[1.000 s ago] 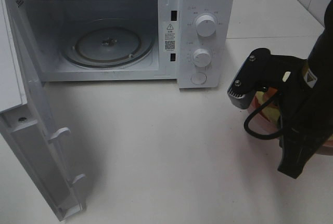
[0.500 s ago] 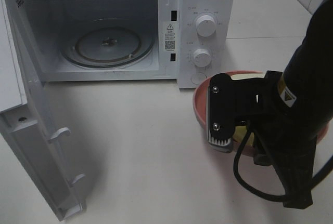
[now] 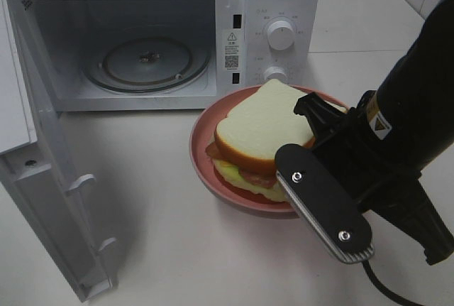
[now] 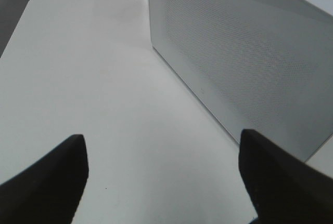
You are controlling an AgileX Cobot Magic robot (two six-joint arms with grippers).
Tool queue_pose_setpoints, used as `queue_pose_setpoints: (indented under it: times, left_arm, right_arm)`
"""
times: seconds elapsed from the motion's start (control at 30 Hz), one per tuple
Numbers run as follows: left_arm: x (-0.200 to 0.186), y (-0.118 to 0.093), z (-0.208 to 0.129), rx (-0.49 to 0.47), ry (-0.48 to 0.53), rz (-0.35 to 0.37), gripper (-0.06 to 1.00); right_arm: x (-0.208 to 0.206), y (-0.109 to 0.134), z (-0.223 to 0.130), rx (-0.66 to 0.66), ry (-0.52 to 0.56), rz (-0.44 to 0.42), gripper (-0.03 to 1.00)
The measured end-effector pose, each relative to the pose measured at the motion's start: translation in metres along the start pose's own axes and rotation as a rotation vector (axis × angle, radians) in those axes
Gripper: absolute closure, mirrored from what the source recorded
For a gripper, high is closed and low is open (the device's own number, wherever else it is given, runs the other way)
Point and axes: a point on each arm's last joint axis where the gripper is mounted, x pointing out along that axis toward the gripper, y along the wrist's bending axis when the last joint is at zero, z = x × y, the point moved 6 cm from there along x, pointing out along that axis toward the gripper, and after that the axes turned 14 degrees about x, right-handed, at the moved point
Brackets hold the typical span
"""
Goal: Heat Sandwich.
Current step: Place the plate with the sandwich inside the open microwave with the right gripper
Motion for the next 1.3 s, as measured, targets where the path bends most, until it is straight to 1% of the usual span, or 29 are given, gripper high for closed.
queue_pose_setpoints:
  times: [0.03, 0.1, 0.17, 0.3, 0.4, 0.57, 0.67, 0.7, 0.9, 0.93, 0.97, 1.03, 1.07, 1.13, 1.23, 1.3]
  left_arm:
    - [0.000, 0.000, 0.000, 0.000, 0.000, 0.000, 0.19]
    - [0.000, 0.000, 0.000, 0.000, 0.000, 0.000, 0.19]
    - [0.000, 0.000, 0.000, 0.000, 0.000, 0.000, 0.19]
    - [0.000, 0.000, 0.000, 0.000, 0.000, 0.000, 0.19]
    - [0.000, 0.000, 0.000, 0.000, 0.000, 0.000, 0.19]
    - [0.000, 0.000, 0.000, 0.000, 0.000, 0.000, 0.19]
    - [0.000, 0.000, 0.000, 0.000, 0.000, 0.000, 0.19]
    - [0.000, 0.000, 0.000, 0.000, 0.000, 0.000, 0.19]
    - [0.000, 0.000, 0.000, 0.000, 0.000, 0.000, 0.19]
    - [0.000, 0.000, 0.000, 0.000, 0.000, 0.000, 0.19]
    - [0.000, 0.000, 0.000, 0.000, 0.000, 0.000, 0.19]
    - [0.000, 0.000, 0.000, 0.000, 0.000, 0.000, 0.19]
    - [0.000, 0.000, 0.000, 0.000, 0.000, 0.000, 0.19]
    - [0.000, 0.000, 0.000, 0.000, 0.000, 0.000, 0.19]
    - [0.000, 0.000, 0.000, 0.000, 0.000, 0.000, 0.19]
    - [0.000, 0.000, 0.000, 0.000, 0.000, 0.000, 0.19]
  right_arm:
    - [0.000, 0.000, 0.000, 0.000, 0.000, 0.000, 0.94]
    - [0.000, 0.000, 0.001, -0.050, -0.007, -0.003, 0.94]
    - [0.001, -0.001, 0.002, -0.070, -0.014, -0.014, 0.94]
    - [0.001, -0.006, 0.005, -0.095, -0.032, -0.045, 0.94]
    - [0.000, -0.007, 0.005, -0.096, -0.035, -0.051, 0.94]
    - [0.002, -0.007, 0.006, -0.112, -0.033, -0.047, 0.94]
    - [0.007, -0.007, 0.006, -0.121, -0.027, -0.033, 0.94]
    - [0.012, -0.008, 0.007, -0.125, -0.019, -0.017, 0.94]
    - [0.016, -0.028, 0.018, -0.129, -0.024, -0.029, 0.94]
    - [0.018, -0.037, 0.023, -0.142, -0.028, -0.038, 0.94]
    - [0.018, -0.037, 0.023, -0.142, -0.028, -0.038, 0.94]
    - [0.021, -0.045, 0.027, -0.149, -0.030, -0.043, 0.94]
    - [0.023, -0.053, 0.031, -0.149, -0.032, -0.049, 0.94]
    - [0.026, -0.055, 0.033, -0.149, -0.032, -0.047, 0.94]
    - [0.031, -0.071, 0.041, -0.149, -0.038, -0.061, 0.94]
    - [0.033, -0.076, 0.044, -0.148, -0.040, -0.065, 0.94]
